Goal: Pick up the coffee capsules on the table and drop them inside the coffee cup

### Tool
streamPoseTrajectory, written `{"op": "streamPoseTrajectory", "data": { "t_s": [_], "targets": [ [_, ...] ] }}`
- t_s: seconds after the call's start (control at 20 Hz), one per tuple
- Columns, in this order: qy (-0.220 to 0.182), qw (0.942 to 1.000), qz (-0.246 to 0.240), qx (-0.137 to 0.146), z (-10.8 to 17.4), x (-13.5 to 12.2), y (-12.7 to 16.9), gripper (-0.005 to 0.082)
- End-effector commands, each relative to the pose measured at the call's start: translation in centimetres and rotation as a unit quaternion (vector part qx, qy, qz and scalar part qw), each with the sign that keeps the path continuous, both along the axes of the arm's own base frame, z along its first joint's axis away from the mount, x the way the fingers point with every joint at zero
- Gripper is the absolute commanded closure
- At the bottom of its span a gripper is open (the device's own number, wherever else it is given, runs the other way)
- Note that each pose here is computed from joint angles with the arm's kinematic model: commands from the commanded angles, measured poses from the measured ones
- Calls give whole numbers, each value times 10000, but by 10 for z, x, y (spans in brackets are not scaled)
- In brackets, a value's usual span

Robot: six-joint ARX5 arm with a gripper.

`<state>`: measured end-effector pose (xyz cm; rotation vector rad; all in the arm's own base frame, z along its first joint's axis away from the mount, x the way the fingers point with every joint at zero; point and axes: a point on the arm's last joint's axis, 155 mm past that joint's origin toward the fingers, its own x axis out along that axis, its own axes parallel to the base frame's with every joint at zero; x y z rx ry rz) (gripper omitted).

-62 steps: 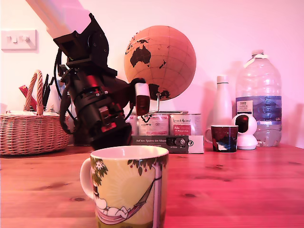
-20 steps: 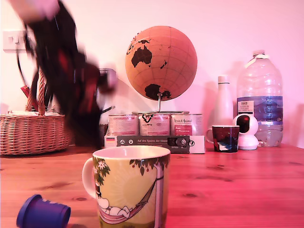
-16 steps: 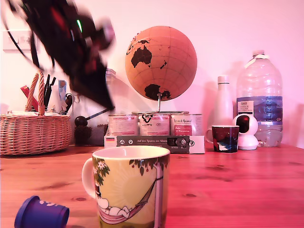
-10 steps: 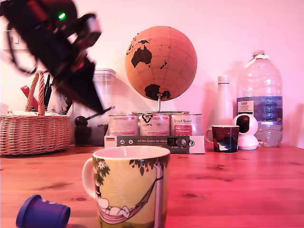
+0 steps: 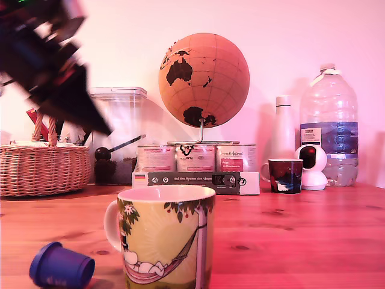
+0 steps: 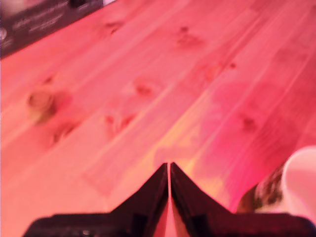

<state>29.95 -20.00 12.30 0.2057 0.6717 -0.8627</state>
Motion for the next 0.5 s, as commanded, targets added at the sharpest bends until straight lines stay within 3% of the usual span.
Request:
{"op": "streamPoseTrajectory", "data": {
  "t_s": [0.0, 0.1, 0.45],
  "targets": [
    [-146, 9998, -36, -143, 4, -8, 0, 791],
    [-237, 9991, -171, -307, 5, -20, -1, 791],
    [-277, 9977, 46, -614, -10, -50, 11, 791]
  ]
}}
